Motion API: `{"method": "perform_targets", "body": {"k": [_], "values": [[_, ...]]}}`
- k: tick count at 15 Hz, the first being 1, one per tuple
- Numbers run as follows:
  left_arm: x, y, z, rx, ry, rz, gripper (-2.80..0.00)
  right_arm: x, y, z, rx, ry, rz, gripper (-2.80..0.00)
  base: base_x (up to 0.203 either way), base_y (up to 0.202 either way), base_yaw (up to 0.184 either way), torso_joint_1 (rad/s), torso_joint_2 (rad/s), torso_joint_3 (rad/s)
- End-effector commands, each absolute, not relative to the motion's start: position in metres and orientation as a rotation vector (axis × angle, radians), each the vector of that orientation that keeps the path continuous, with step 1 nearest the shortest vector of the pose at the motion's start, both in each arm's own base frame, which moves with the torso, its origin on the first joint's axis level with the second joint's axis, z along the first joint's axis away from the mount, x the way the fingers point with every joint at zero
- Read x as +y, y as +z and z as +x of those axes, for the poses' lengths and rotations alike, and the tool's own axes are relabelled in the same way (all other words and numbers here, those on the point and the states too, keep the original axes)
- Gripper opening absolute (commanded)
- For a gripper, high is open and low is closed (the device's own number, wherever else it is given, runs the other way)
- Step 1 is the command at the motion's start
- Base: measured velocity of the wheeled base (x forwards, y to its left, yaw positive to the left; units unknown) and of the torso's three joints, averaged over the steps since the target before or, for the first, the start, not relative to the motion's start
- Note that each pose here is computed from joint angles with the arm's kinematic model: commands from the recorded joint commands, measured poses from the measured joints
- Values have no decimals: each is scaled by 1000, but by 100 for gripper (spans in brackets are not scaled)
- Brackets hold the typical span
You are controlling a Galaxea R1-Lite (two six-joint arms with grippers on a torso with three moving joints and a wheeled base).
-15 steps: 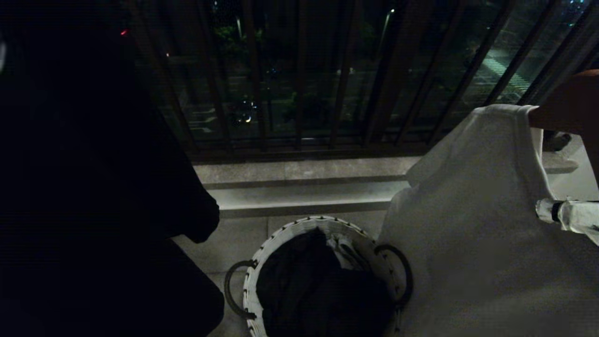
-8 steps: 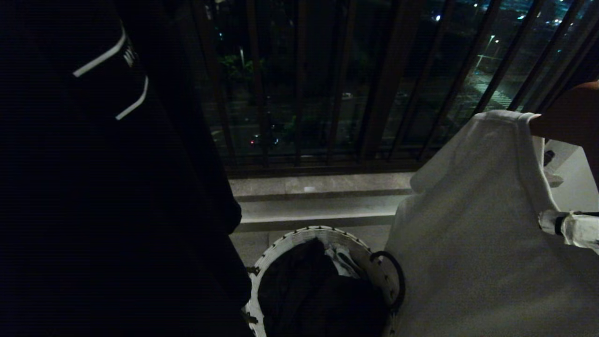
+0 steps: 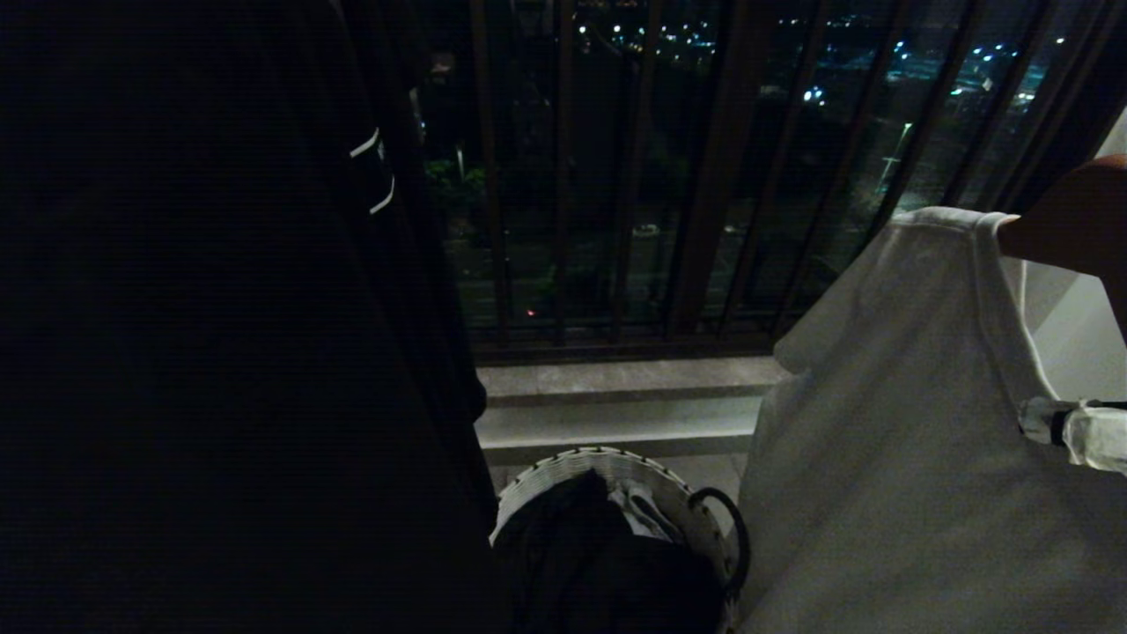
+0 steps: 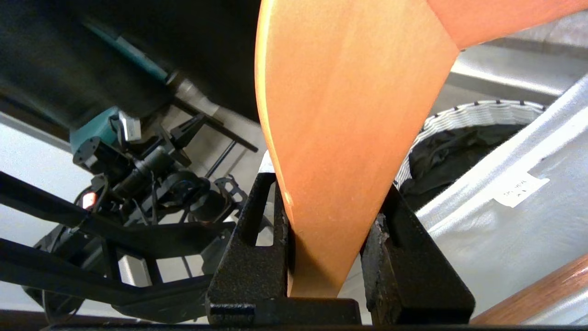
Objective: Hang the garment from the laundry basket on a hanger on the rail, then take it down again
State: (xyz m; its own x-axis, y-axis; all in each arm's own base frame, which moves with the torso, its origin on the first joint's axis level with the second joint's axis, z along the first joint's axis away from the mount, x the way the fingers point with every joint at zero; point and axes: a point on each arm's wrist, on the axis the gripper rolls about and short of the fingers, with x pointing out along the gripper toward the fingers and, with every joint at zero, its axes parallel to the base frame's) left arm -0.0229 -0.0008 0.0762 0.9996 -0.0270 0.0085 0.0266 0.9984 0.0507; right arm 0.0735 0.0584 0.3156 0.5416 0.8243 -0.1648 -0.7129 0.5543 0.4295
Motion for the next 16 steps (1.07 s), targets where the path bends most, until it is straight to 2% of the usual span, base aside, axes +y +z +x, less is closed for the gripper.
{"method": "perform_targets", "body": {"k": [1, 9, 16], "values": [[-1, 75, -23, -7, -27, 52, -280, 59, 314, 74, 379, 934, 332, -280, 0, 0, 0, 2, 2, 198], [-1, 75, -23, -7, -26, 52, -280, 59, 316, 74, 371, 935, 332, -280, 0, 0, 0, 1, 0, 201], [-1, 75, -23, -7, -27, 51, -280, 58, 316, 73, 367, 936, 333, -280, 0, 0, 0, 2, -35, 5]]}}
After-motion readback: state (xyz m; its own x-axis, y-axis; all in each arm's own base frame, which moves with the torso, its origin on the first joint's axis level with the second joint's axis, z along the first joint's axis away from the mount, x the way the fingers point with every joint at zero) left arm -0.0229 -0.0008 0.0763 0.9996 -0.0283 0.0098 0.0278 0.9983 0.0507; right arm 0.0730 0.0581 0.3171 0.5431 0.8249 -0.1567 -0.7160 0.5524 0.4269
